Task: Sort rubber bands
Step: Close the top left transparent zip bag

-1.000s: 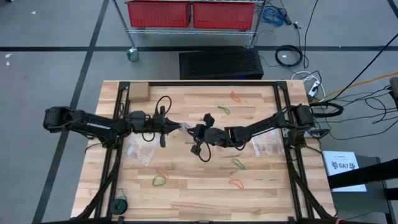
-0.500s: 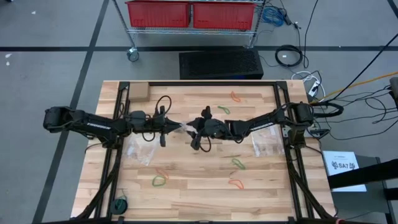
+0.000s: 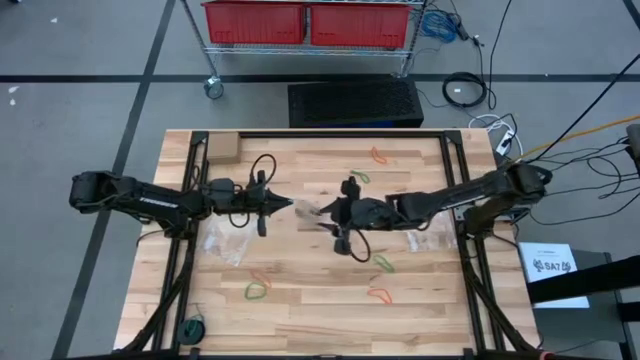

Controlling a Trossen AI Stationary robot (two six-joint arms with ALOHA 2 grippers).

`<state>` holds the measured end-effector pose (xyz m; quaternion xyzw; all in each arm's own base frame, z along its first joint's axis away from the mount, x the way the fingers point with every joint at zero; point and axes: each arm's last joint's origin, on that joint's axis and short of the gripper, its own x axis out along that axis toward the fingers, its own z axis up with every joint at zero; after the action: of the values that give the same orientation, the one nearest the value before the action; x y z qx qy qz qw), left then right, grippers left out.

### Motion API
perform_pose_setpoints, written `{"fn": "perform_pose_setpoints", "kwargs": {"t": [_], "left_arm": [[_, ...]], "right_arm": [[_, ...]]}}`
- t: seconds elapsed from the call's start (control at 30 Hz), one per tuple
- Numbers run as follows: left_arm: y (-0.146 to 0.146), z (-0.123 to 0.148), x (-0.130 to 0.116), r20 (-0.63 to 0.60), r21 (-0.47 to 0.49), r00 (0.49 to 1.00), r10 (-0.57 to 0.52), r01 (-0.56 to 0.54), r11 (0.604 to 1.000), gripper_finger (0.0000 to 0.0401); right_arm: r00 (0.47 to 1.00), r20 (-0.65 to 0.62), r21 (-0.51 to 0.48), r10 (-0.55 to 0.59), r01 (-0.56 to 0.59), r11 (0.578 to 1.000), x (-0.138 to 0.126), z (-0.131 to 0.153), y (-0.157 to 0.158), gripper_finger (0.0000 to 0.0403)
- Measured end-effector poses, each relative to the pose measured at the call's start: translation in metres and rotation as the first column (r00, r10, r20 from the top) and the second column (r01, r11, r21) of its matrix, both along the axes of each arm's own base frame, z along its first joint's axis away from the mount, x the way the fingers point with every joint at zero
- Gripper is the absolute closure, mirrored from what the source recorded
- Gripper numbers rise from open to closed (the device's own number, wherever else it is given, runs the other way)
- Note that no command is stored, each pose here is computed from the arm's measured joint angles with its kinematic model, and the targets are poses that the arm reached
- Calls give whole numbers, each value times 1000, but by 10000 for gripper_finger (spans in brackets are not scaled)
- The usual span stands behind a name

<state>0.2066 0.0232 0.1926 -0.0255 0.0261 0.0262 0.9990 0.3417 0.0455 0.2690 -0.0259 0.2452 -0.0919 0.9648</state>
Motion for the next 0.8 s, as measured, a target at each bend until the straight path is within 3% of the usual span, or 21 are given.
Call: {"fn": "perform_pose_setpoints", "kwargs": {"t": [0.17,0.33,0.63,0.8], "left_arm": [[0,0,0,0,0,1000,-7,7,1000,401],[-2,0,0,0,18,997,-78,78,997,401],[-9,-6,-1,-59,97,950,-306,310,946,401],[-12,-11,-3,-104,88,910,-400,409,908,401]], "right_arm": [[984,-142,-88,-105,94,992,-16,-4,-8,257],[973,-216,-150,-86,55,987,-16,-15,-15,257],[975,-221,-49,24,-35,998,-14,-15,-15,257],[984,-120,16,134,-133,991,-6,-10,-10,257]]}}
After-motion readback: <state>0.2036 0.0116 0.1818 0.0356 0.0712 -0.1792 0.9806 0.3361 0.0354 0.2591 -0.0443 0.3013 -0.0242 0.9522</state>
